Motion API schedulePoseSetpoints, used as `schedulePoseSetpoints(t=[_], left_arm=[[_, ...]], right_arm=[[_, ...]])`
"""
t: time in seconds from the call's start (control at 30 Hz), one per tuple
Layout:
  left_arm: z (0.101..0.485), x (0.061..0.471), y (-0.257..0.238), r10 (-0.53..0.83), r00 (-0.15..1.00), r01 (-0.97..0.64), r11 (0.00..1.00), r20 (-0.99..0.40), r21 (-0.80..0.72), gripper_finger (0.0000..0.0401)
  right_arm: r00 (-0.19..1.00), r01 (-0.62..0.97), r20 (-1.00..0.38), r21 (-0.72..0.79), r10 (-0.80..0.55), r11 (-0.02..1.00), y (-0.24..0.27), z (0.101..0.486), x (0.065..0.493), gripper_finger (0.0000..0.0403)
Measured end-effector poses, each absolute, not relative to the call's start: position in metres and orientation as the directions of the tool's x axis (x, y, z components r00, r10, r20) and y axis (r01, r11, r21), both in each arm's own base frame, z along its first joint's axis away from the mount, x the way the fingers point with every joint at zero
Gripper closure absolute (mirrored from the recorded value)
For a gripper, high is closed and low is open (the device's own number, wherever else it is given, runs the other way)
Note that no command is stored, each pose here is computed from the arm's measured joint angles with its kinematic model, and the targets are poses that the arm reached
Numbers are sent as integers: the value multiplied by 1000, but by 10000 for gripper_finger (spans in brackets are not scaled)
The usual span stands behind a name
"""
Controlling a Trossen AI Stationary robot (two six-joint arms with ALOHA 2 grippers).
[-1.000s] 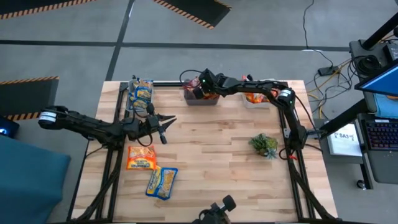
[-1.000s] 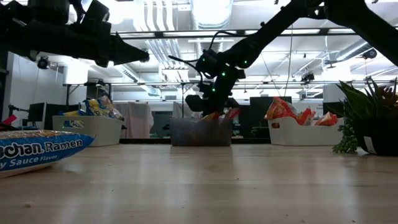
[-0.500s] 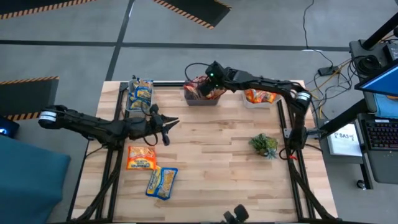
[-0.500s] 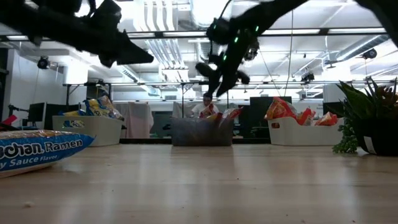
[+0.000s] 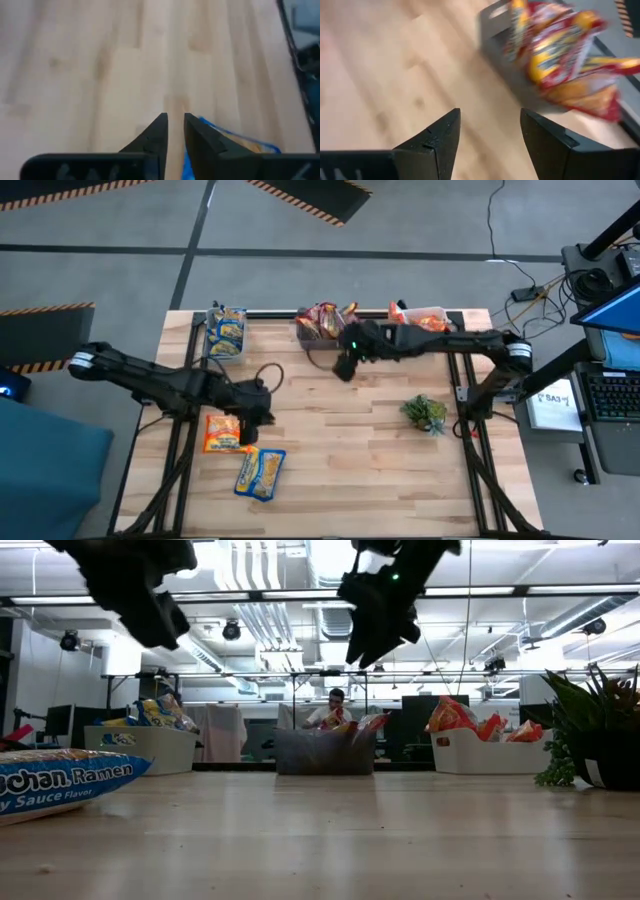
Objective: Sort Maruchan noodles
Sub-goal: Put the blue noodle pack into the gray bin
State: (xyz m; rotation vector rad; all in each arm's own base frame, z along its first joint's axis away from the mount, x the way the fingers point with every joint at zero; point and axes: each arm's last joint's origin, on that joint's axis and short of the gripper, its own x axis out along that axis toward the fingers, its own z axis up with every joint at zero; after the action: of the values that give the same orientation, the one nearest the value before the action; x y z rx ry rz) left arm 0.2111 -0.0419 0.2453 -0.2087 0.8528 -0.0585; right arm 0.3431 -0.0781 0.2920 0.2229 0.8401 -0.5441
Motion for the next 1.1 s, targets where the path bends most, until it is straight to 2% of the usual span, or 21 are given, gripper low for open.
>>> schedulePoseSetpoints(t=[0.17, 0.3, 0.43, 0.57, 0.77, 1.1], left_arm=[[229, 213, -60, -183, 591, -6, 973, -785, -232, 313], [210, 219, -78, -196, 569, 17, 974, -799, -227, 254], [187, 227, -90, -149, 563, 7, 984, -813, -175, 193], [171, 235, -96, -181, 521, 18, 979, -834, -202, 156], [153, 243, -103, -242, 485, 43, 966, -840, -253, 154], [132, 253, -114, -355, 443, 86, 931, -824, -355, 194]], right_arm=[[575, 461, -757, -15, -311, 887, -42, 273, 330, 206], [595, 453, -751, 20, -285, 891, -25, 263, 314, 206], [633, 455, -725, 66, -271, 888, -17, 253, 299, 206], [692, 454, -674, 128, -259, 882, -13, 244, 290, 206], [776, 393, -606, 249, -175, 885, -8, 230, 286, 206], [778, 349, -616, 260, -124, 900, 5, 213, 290, 206]])
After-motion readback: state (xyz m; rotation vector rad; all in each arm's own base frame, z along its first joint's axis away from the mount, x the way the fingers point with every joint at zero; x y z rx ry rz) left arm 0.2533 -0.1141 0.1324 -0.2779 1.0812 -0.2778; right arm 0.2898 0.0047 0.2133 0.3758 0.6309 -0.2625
